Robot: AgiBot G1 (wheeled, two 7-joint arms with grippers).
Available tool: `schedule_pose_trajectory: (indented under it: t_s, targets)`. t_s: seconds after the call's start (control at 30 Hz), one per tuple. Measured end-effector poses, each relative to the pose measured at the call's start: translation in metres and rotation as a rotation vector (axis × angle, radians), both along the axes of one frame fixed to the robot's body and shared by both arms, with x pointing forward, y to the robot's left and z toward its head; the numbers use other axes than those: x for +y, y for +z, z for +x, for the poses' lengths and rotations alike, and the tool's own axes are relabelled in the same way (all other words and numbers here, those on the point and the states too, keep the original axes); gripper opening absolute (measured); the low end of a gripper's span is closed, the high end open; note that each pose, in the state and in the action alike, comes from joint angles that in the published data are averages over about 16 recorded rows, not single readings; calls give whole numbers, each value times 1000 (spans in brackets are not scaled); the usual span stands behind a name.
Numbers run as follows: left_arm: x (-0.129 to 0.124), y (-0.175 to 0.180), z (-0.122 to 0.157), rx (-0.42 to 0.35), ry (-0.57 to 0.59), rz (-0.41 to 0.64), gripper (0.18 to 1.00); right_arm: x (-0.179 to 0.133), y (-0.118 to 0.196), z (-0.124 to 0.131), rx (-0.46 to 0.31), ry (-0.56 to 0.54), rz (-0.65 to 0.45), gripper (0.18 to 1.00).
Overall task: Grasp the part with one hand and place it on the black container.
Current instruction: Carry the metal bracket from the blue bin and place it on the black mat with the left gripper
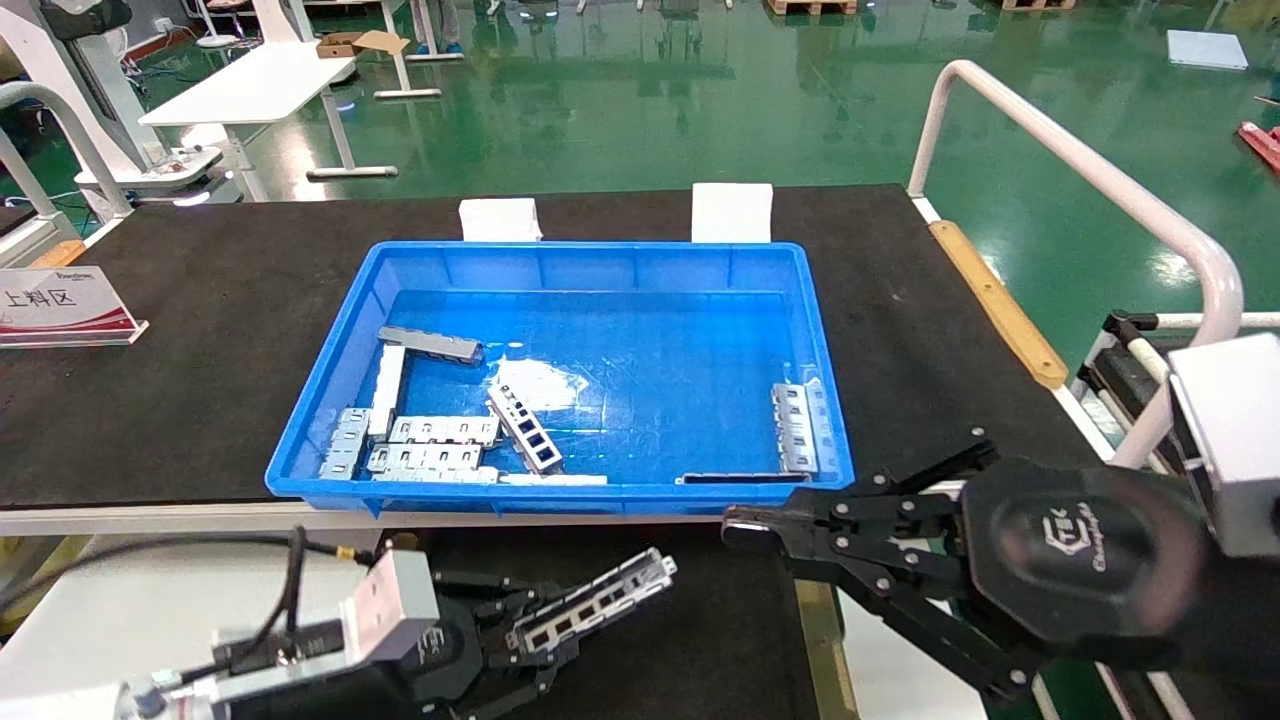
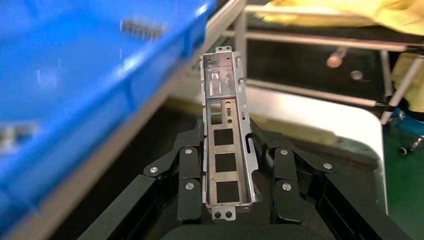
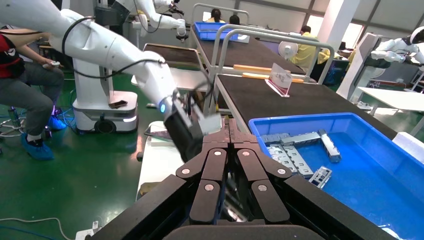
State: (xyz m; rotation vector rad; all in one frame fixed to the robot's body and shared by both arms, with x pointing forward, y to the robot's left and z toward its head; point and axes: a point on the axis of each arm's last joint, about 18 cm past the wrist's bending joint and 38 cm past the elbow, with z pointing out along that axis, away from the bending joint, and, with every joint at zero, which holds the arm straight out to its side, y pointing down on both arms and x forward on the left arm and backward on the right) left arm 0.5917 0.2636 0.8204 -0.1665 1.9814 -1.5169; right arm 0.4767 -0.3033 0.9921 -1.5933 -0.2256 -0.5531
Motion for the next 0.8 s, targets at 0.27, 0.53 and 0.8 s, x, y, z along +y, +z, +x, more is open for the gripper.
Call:
schedule_pose_trajectory:
  t_s: [0.27,0.53,0.8]
  targets:
    - [-17,-57,17,132,184,-41,343,0,0,0,0,0,0,191]
    - [-46,-94,40,240,367,-126,343,0,0,0,0,0,0,191]
    - [-79,-114,63,314,523,-216,343,0,0,0,0,0,0,191]
